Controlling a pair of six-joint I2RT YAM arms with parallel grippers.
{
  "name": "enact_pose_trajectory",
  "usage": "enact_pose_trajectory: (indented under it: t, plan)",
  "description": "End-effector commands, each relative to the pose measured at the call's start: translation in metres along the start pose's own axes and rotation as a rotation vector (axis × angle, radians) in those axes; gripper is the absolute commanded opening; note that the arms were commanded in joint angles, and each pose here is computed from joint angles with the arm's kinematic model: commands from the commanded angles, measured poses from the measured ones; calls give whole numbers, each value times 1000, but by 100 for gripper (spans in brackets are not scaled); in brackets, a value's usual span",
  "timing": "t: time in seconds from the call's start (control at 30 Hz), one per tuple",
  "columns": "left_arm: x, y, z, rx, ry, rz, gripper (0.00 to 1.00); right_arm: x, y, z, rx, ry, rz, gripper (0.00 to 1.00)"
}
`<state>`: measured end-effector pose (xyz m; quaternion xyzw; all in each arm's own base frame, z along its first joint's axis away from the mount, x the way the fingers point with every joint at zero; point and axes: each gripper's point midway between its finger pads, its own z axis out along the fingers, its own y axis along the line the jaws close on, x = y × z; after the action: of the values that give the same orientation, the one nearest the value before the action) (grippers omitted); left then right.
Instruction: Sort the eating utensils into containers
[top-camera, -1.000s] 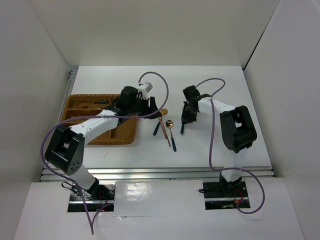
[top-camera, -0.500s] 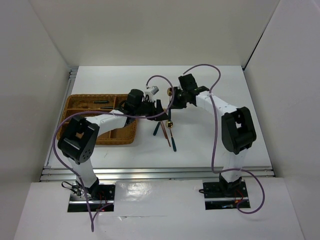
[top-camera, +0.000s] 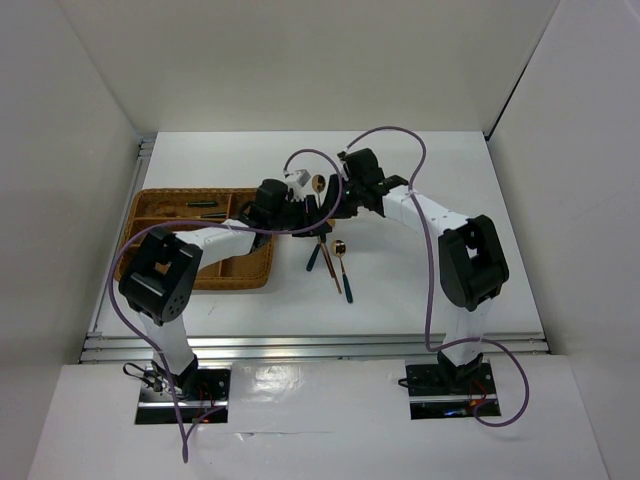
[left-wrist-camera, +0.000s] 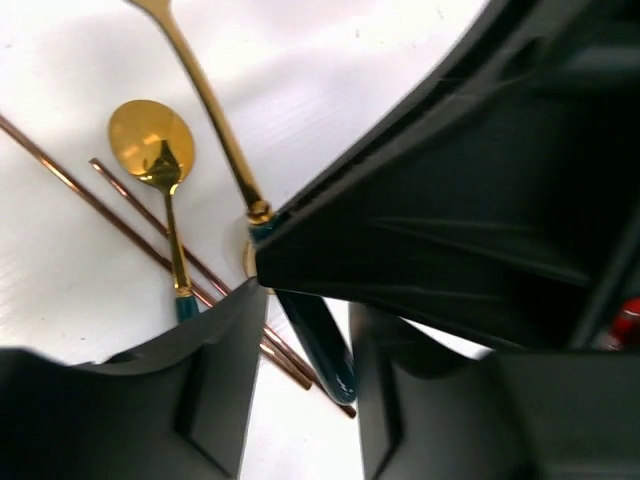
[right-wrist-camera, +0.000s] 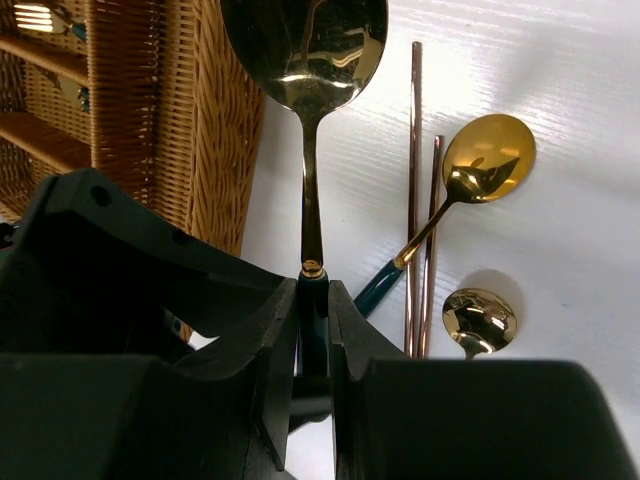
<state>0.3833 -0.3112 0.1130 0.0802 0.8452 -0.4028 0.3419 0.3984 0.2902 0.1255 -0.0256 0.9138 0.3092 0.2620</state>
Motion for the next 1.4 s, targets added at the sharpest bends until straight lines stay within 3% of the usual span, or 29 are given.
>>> enact_pose_trajectory:
  t: [0.0, 0.27, 0.33, 0.37, 0.5, 0.77, 0.83, 1.0, 1.07, 1.1, 1.37]
  plan:
    - [-16, -2, 6, -12, -48, 0, 50, -35, 37, -18, -108, -107, -68, 4]
    - [-15, 0, 4, -26, -48, -23, 24, -36, 40, -18, -120, -109, -72, 4]
    - [-19, -2, -1, -38, -69, -41, 22, -33, 38, -18, -114, -99, -68, 12]
    - [-14, 2, -3, -53, -66, -46, 22, -35, 38, -19, -105, -102, -67, 22]
    - [-23, 15, -22, -97, -122, -116, 21, -45, 43, -34, -91, -138, -90, 38]
    - [-39, 58, -73, -223, -230, -314, 20, -71, 61, -92, -111, -258, -116, 52]
    - [-56, 61, -100, -269, -314, -338, 20, -73, 50, -95, -74, -278, -104, 52]
    - [-36, 100, -170, -510, -455, -583, 20, -72, 21, -97, -17, -276, -63, 53]
    - [-40, 105, -204, -555, -601, -681, 21, -72, 11, -97, -20, -263, -46, 53]
    - [-17, 116, -212, -616, -597, -732, 22, -66, 7, -92, -21, -239, -51, 53]
    - [40, 152, -285, -893, -871, -1048, 21, -57, -37, -78, 28, -185, -9, 53]
